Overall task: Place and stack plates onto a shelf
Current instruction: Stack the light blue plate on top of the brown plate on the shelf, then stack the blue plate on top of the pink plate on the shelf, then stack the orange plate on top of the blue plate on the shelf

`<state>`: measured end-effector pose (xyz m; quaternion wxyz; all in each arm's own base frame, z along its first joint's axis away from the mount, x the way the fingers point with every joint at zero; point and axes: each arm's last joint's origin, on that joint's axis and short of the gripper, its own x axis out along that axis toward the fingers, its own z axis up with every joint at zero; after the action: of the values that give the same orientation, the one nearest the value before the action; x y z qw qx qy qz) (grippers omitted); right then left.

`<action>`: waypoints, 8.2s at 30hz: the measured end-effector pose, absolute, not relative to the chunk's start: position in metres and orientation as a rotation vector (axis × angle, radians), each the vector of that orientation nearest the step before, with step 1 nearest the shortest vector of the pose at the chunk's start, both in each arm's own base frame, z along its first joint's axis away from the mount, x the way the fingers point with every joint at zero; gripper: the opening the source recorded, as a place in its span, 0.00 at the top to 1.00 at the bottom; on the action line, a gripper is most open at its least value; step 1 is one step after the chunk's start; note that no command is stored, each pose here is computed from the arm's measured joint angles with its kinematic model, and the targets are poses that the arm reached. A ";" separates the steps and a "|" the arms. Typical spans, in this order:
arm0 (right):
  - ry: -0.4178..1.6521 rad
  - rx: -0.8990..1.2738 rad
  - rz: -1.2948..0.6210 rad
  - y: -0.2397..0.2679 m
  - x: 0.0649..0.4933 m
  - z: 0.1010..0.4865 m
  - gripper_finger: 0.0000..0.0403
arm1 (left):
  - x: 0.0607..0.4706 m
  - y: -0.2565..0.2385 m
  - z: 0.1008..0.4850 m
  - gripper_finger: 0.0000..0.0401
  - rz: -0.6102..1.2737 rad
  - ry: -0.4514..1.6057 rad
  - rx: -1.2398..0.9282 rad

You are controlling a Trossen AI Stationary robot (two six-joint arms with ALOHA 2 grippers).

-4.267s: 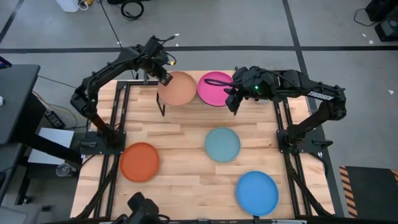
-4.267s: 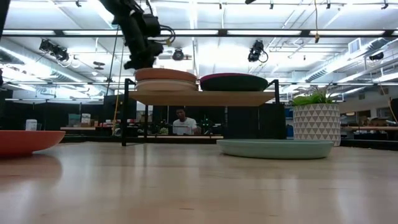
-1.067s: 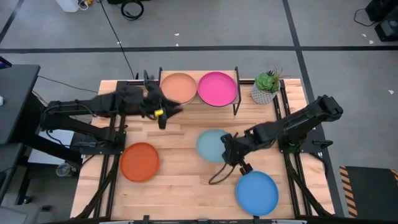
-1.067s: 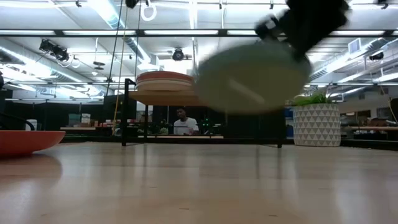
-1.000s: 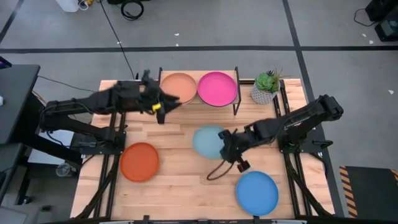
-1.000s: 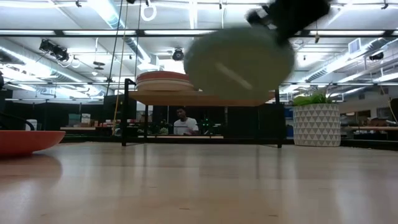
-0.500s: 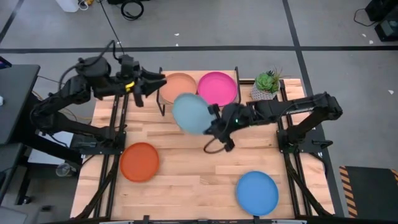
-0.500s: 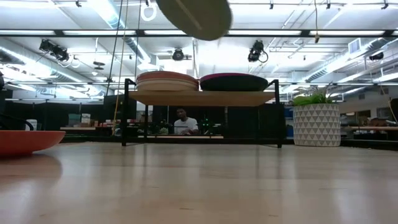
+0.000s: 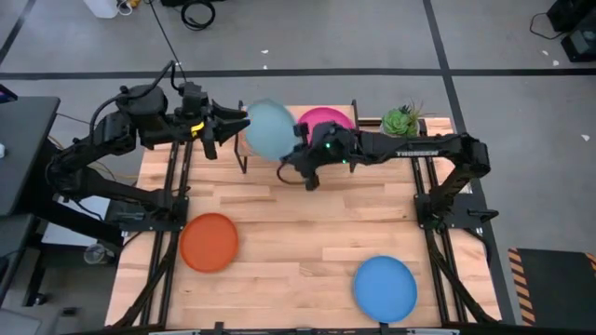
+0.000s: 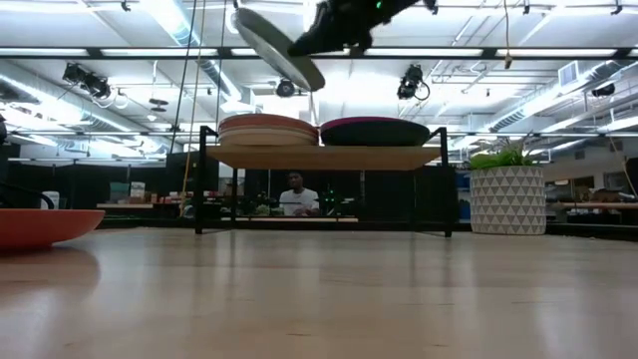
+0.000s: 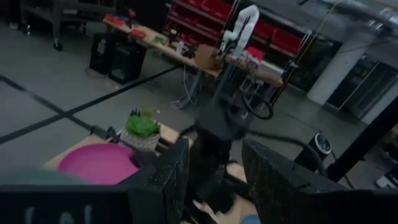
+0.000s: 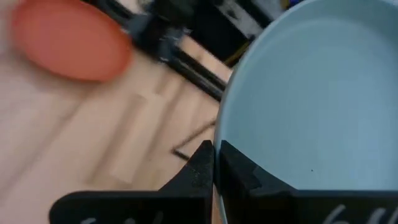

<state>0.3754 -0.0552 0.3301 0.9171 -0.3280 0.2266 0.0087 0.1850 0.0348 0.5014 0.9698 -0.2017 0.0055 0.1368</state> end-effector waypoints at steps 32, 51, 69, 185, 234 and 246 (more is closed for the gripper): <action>0.475 -0.699 -0.120 -0.109 0.395 0.301 0.73 | 0.177 0.047 0.476 0.61 0.431 0.265 -0.383; 0.719 -0.106 0.164 -0.035 0.302 0.354 0.73 | 0.180 0.048 0.464 0.61 0.447 0.376 -0.379; 1.332 0.194 0.419 0.051 0.254 0.269 0.73 | 0.199 0.053 0.460 0.61 0.449 0.376 -0.369; 0.699 0.657 -0.637 -0.205 0.194 0.369 0.77 | 0.210 0.033 0.388 0.61 0.169 0.794 -0.280; 0.479 0.297 -0.308 -0.062 0.251 0.418 0.77 | 0.194 -0.061 0.205 0.65 0.093 1.293 -0.727; 0.477 0.324 -0.309 -0.060 0.251 0.418 0.77 | 0.154 -0.134 0.205 0.65 0.100 1.137 -0.400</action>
<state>0.2514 -0.0604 0.4179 0.9470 0.1593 0.2341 -0.1517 0.1543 -0.1341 0.2051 0.8227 -0.1881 0.5344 0.0469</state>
